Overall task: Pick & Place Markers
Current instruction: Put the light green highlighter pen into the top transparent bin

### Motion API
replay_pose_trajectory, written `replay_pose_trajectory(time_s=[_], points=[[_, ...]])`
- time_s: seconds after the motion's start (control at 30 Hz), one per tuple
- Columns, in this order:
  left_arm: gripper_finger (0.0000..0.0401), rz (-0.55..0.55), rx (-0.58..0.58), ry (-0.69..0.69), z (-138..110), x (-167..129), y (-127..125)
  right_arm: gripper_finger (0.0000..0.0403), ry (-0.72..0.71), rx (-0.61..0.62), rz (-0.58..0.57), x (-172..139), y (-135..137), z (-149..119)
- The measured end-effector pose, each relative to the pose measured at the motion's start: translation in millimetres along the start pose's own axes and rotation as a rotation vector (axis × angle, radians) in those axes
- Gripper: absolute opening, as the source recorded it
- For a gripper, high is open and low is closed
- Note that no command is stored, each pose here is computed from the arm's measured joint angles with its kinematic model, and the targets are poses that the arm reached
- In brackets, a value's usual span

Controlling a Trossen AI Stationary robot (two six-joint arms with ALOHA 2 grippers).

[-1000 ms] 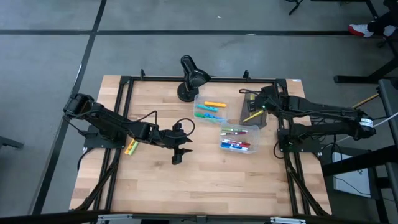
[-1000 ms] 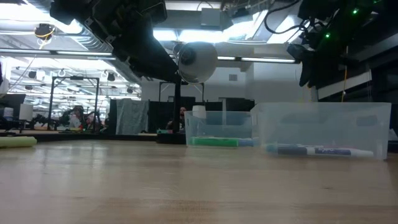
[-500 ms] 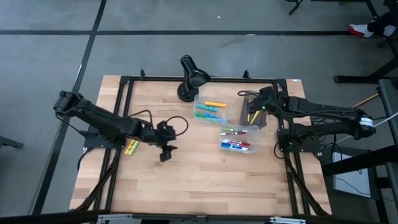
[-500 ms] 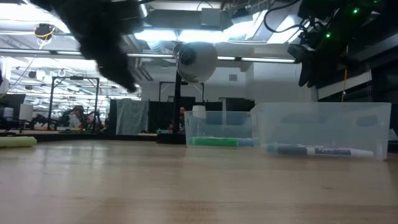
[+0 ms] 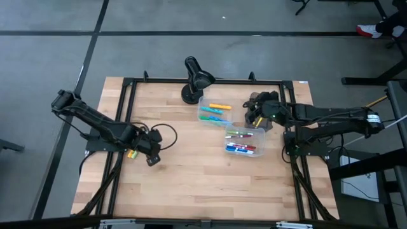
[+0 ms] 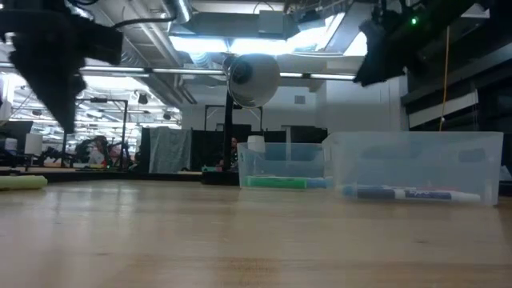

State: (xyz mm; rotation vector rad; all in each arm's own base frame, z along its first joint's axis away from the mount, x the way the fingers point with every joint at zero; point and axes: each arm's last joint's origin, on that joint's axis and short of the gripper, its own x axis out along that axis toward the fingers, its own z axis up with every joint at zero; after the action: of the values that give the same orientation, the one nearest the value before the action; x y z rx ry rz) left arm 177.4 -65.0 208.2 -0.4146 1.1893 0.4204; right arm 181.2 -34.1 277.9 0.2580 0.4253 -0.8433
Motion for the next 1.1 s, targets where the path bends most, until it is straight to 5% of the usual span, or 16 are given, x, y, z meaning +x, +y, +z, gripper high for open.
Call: replay_pose_trajectory(time_s=[0.23, 0.5, 1.1], points=[[0.0203, 0.163, -0.191, 0.100, -16, -3, 12, 0.0136, -0.068, -0.024, 0.197, -10, 24, 4], [0.0203, 0.245, -0.304, 0.145, -22, -4, 17, 0.0136, -0.064, -0.063, 0.294, -12, 50, -6], [0.0192, 0.450, -0.237, 0.345, -27, 37, 3, 0.0136, -0.077, -0.134, 0.378, -15, 74, -17]])
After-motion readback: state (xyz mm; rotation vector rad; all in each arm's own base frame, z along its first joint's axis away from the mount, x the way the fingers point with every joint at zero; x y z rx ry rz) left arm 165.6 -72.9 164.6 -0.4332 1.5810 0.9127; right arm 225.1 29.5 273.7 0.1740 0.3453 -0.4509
